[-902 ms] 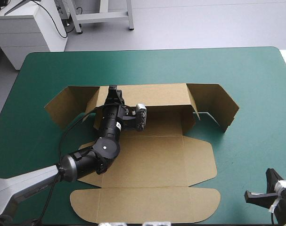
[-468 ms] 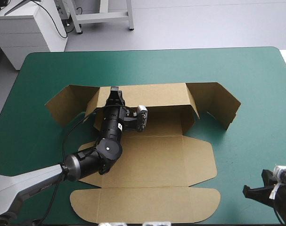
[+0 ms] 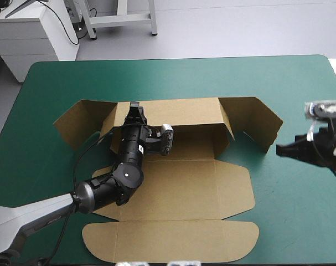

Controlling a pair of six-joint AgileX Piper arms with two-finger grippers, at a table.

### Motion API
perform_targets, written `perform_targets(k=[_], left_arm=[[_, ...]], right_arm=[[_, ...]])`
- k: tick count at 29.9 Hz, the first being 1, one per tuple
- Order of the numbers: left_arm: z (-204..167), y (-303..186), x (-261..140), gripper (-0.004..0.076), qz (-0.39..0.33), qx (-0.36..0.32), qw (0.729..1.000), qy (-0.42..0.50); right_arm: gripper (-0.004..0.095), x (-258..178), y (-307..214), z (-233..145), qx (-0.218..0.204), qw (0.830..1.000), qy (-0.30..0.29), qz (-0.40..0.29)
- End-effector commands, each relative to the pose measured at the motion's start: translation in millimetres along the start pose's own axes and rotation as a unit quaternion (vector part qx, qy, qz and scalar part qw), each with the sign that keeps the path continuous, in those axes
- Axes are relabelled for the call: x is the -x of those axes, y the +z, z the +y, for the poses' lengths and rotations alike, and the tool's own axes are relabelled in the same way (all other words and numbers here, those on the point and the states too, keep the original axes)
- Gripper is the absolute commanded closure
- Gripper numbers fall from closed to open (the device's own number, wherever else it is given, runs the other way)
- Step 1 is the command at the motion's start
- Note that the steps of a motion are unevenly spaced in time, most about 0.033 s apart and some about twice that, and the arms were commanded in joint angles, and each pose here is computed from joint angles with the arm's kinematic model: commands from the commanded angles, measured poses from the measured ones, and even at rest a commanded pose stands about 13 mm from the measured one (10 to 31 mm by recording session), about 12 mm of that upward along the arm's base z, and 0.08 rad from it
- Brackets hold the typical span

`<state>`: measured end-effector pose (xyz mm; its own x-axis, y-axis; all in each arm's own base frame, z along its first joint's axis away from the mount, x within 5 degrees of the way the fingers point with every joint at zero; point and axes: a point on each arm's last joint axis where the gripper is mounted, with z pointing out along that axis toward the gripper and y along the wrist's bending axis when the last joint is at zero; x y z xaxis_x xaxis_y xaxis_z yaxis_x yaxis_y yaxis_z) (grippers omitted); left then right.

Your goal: Fold the box

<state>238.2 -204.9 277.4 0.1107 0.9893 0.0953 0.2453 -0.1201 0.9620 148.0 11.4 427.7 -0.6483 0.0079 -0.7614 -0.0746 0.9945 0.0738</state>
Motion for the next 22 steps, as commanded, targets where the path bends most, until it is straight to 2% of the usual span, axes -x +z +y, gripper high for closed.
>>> perform_targets(k=[1,12,18,22], left_arm=[[15.0,-6.1,-1.2,0.0732,-0.002,0.030,1.000,0.000],[14.9,-6.1,-1.2,0.0732,-0.002,0.030,1.000,0.000],[14.9,-6.1,-1.2,0.0732,-0.002,0.030,1.000,0.000],[14.6,-6.1,-1.8,0.0732,0.001,0.028,1.000,-0.003]], right_arm=[[0.0928,44.5,10.5,-0.7,0.002,1.000,-0.004,-0.028],[0.0928,130.6,103.1,1.1,0.052,0.999,-0.003,0.016],[0.0928,151.2,162.6,1.6,0.083,0.996,0.018,0.037],[0.0928,154.2,200.3,2.0,0.103,0.991,0.055,0.065]])
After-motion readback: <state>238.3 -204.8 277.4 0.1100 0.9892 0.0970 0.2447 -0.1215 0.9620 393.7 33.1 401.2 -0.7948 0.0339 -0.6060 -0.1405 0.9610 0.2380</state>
